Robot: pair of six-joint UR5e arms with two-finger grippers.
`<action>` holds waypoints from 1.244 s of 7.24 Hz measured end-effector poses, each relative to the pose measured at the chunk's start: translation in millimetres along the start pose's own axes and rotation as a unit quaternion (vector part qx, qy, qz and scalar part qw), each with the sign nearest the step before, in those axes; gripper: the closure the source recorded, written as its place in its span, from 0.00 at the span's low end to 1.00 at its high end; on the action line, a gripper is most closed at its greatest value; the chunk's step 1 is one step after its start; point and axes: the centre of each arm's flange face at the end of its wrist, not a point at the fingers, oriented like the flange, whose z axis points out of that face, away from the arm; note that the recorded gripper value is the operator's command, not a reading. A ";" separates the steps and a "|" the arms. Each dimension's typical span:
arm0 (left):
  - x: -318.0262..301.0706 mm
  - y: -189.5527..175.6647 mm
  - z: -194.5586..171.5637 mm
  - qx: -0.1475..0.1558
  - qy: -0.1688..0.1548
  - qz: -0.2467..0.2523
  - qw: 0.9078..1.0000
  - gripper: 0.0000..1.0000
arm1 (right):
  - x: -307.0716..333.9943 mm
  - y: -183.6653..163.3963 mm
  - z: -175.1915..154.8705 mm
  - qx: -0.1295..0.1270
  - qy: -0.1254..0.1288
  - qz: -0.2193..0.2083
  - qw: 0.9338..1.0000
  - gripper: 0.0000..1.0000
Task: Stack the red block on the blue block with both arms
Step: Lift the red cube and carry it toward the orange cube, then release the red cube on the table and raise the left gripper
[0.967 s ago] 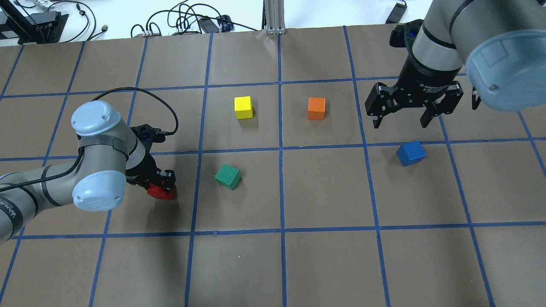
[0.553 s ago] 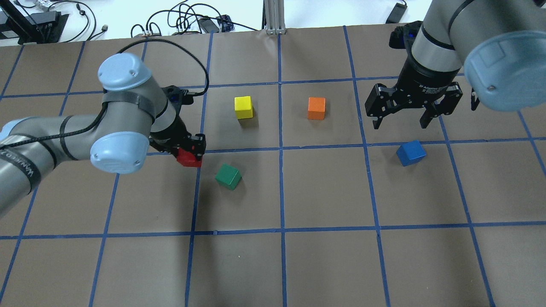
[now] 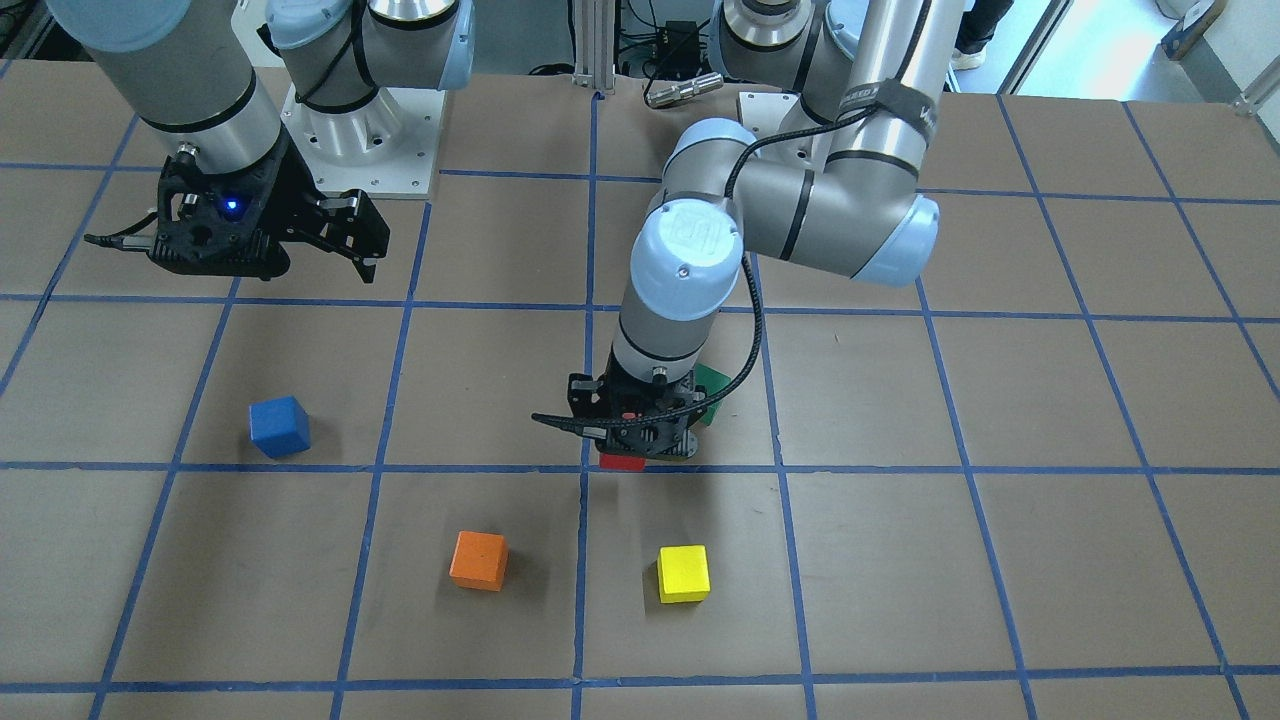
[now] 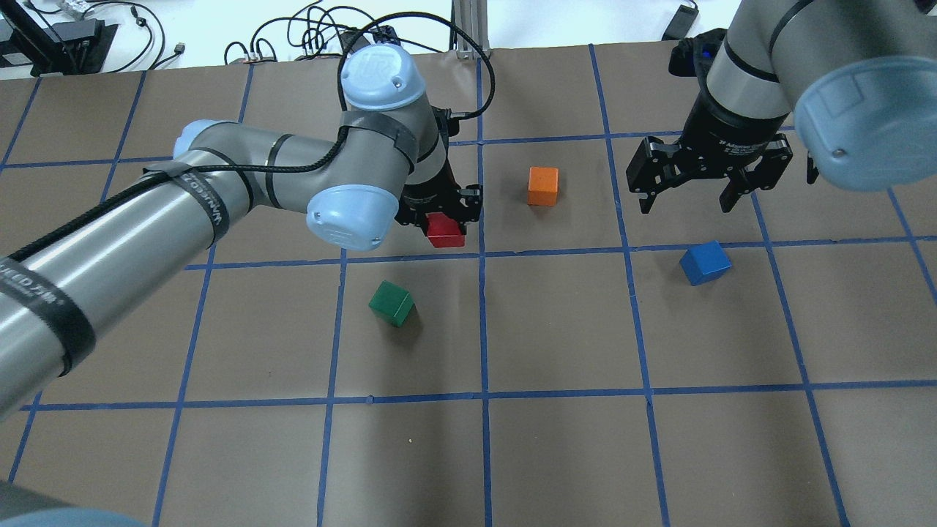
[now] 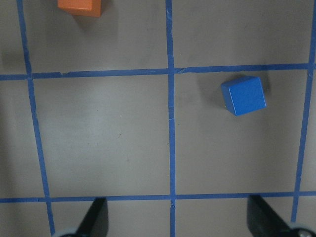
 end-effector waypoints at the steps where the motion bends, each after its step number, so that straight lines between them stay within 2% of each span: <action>1: 15.1 -2.6 21.4 0.002 0.000 0.006 1.000 0.81 | 0.2 -1.9 -2.3 0.006 0.000 0.001 1.000 0.00; 2: 24.3 -4.4 37.2 0.001 -0.001 0.013 1.000 0.07 | 0.3 -3.6 -2.1 0.011 0.000 0.001 1.000 0.00; 3: 28.0 -5.7 47.5 0.000 -0.003 0.018 1.000 0.00 | 0.4 -5.7 -1.1 0.015 -0.001 0.002 1.000 0.00; 4: 28.7 -6.4 50.5 0.002 -0.004 0.019 1.000 0.00 | 0.4 -7.3 0.2 0.017 -0.001 0.002 1.000 0.00; 6: 15.3 -19.0 20.7 0.025 -0.002 0.012 1.000 0.00 | 0.5 -11.9 3.7 0.021 -0.001 0.001 1.000 0.00; 7: -6.1 -32.1 -12.4 0.037 -0.005 0.006 0.999 0.00 | 0.5 -17.0 6.9 0.025 0.000 0.001 1.000 0.00; 9: -58.8 -39.2 -121.4 0.031 -0.025 0.033 0.999 0.00 | 1.0 -25.1 12.4 0.038 0.000 0.003 0.999 0.00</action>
